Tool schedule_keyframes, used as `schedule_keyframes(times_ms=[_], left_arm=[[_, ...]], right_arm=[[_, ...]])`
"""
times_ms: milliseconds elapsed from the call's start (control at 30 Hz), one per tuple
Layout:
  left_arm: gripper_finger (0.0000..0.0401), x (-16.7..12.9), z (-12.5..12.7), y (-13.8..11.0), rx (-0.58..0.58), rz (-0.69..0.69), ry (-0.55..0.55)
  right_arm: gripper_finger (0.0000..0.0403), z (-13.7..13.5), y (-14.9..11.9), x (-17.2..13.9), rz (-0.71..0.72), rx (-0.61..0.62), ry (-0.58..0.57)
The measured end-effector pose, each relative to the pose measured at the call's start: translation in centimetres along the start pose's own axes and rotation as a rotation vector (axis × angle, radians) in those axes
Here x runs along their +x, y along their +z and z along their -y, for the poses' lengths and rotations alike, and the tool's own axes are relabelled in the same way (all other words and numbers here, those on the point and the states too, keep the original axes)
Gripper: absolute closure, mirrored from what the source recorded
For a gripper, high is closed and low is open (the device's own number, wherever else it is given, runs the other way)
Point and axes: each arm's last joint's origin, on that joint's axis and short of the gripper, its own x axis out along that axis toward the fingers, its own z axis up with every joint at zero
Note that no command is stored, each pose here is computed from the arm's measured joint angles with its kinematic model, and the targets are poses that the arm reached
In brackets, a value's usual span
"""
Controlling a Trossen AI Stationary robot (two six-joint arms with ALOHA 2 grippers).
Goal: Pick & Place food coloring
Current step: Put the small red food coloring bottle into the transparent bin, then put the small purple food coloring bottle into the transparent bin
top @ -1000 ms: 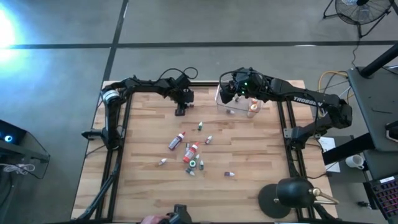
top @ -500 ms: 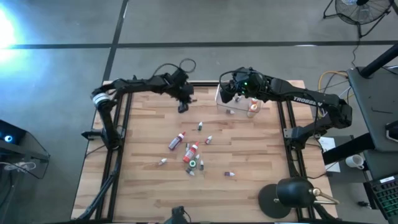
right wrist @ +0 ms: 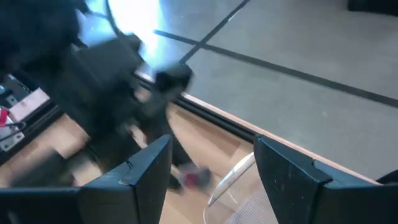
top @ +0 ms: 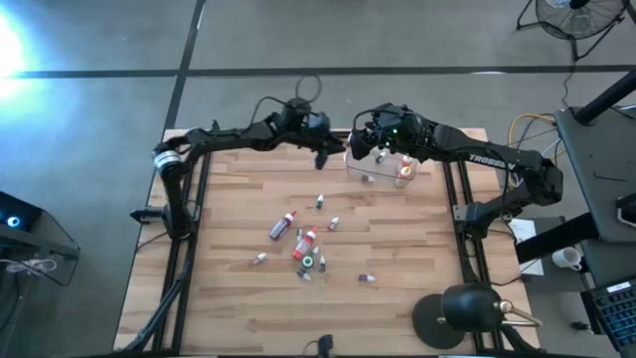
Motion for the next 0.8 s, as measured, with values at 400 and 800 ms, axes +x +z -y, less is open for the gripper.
schedule_keyframes(times_ms=[400, 800], left_arm=[[0.0257, 3.0, -1.9, 0.7, -0.116, -0.317, 0.167], [0.0250, -4.1, 2.7, -0.2, 0.003, -0.424, 0.072]], right_arm=[[0.0184, 0.2, 0.3, -1.3, 0.008, 0.014, 0.020], [0.0184, -0.1, -3.6, -0.5, -0.401, -0.191, 0.136]])
